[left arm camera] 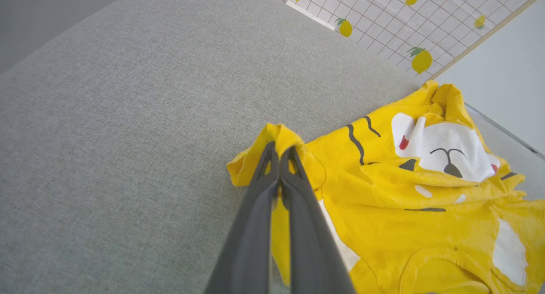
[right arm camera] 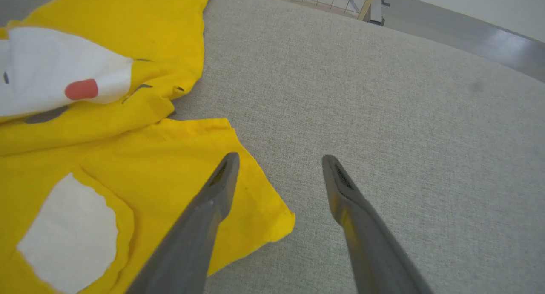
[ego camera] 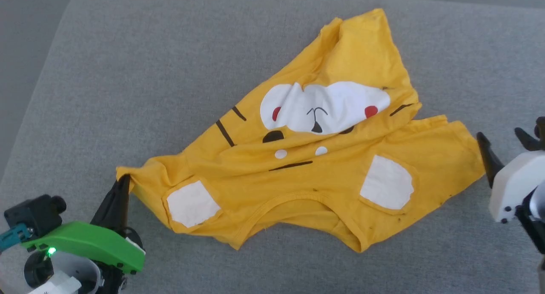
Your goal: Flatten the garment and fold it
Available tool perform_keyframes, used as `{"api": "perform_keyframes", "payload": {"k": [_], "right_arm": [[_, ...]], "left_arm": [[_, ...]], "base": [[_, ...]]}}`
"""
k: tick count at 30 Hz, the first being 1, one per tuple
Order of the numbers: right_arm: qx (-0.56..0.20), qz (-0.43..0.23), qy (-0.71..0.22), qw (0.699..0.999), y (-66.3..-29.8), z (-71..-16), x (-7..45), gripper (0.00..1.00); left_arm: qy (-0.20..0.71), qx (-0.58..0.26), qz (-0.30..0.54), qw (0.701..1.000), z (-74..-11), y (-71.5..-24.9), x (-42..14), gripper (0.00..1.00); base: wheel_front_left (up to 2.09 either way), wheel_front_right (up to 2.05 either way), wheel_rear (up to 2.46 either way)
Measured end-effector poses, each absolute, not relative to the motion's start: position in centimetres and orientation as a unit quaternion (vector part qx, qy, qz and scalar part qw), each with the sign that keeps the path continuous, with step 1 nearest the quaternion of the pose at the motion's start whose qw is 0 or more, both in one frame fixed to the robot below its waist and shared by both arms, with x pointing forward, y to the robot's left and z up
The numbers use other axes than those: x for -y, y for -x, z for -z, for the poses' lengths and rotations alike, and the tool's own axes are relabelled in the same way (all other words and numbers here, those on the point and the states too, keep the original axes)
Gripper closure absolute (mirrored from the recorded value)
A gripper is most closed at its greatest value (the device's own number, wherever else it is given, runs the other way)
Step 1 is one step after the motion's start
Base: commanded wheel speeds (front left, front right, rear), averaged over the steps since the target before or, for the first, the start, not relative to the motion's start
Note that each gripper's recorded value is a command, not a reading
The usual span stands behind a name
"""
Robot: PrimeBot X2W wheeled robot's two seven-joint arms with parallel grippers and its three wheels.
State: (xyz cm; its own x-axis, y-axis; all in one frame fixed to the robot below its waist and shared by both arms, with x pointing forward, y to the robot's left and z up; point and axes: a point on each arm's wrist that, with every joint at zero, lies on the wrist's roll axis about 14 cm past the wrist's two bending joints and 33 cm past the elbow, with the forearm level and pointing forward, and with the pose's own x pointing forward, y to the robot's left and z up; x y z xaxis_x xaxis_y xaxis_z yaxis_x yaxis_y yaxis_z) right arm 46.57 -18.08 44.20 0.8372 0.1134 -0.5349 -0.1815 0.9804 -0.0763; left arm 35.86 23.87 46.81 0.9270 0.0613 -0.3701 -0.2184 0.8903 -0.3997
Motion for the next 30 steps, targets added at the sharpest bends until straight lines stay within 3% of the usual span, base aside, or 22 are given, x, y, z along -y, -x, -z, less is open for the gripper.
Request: {"api": "perform_keyframes", "payload": {"k": [9,17,18,19,20,24,30], "right_arm": [[-0.380,-0.105,0.062,0.917,-46.2,-38.3,17.9,0.00],[-0.461,-0.134,0.021,0.877,-44.0,-36.6,16.5,0.00],[-0.471,-0.135,0.019,0.871,-43.7,-36.6,16.5,0.52],[-0.478,-0.133,0.015,0.868,-43.5,-36.7,16.7,0.71],[-0.481,-0.130,0.011,0.867,-43.4,-36.8,16.8,1.00],[-0.466,-0.115,0.003,0.877,-43.2,-37.2,17.2,1.00],[-0.353,-0.086,-0.005,0.932,-45.5,-40.1,17.6,1.00]], "left_arm": [[0.215,-0.198,-0.080,0.953,-44.9,-37.0,-24.3,1.00],[0.214,-0.202,-0.086,0.952,-44.5,-36.9,-24.7,1.00],[0.214,-0.202,-0.086,0.952,-44.5,-37.0,-24.7,1.00],[0.214,-0.201,-0.086,0.952,-44.5,-37.0,-24.7,1.00],[0.215,-0.201,-0.087,0.952,-44.6,-37.0,-24.7,1.00],[0.225,-0.194,-0.082,0.951,-44.8,-37.2,-24.5,1.00],[0.254,-0.140,-0.081,0.954,-46.8,-38.6,-24.6,1.00]], "base": [[0.00,0.00,0.00],[0.00,0.00,0.00],[0.00,0.00,0.00],[0.00,0.00,0.00],[0.00,0.00,0.00],[0.00,0.00,0.00],[0.00,0.00,0.00]]}}
